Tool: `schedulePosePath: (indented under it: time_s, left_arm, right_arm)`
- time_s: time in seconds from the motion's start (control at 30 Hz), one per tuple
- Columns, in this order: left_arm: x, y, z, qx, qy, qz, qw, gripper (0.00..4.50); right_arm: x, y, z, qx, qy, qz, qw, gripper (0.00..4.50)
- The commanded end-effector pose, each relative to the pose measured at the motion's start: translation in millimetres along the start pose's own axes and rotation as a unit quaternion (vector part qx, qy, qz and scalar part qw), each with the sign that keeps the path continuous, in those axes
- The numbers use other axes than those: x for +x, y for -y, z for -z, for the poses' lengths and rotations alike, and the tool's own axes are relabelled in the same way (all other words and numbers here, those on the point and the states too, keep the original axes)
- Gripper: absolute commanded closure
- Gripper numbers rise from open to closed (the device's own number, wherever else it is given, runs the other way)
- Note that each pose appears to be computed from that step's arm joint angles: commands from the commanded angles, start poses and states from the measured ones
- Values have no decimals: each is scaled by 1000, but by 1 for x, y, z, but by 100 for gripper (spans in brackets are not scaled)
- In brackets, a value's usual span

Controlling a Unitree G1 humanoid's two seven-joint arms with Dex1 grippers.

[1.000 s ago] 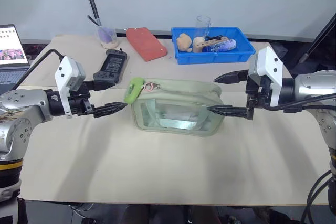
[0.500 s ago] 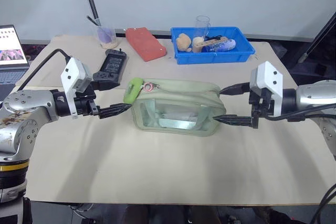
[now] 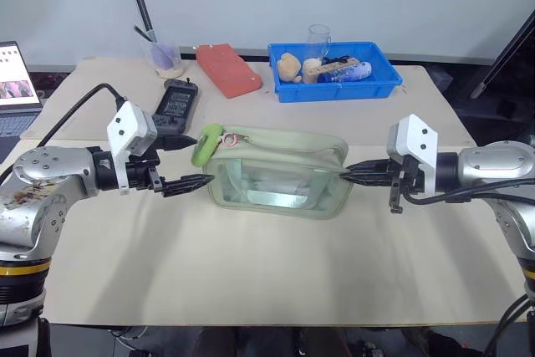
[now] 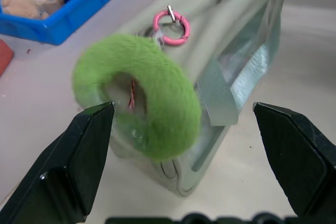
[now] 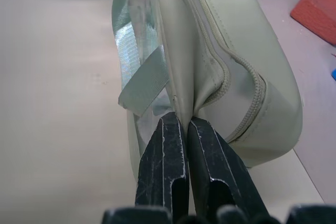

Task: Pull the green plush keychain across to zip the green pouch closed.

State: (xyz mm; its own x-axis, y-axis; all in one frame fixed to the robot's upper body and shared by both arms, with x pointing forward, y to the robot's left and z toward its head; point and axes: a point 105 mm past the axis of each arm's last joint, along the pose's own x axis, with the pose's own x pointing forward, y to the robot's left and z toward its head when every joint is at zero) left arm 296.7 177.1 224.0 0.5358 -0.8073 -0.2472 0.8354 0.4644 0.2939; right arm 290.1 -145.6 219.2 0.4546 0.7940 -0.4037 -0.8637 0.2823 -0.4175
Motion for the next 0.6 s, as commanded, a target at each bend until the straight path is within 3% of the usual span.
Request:
schedulePosePath:
  time_s: [0.03,0.13,0.23,0.3,0.4,0.6]
  left_arm:
    - [4,4,-6,32,6,-1,999,0]
    - [3,4,-3,33,2,4,999,78]
    - [2,1,-3,37,-1,3,999,218]
    - [2,-1,-7,35,6,1,999,338]
    - [0,-3,-15,36,12,1,999,443]
    - [-12,-6,-36,29,10,25,999,443]
  right_arm:
    - [-2,5,-12,-26,11,12,1000,448]
    - [0,8,-15,-27,16,15,999,450]
    - [1,8,-18,-27,21,15,999,450]
    - [3,8,-20,-28,24,15,999,450]
    - [4,7,-21,-28,25,15,999,450]
    - [5,6,-20,-27,25,18,999,450]
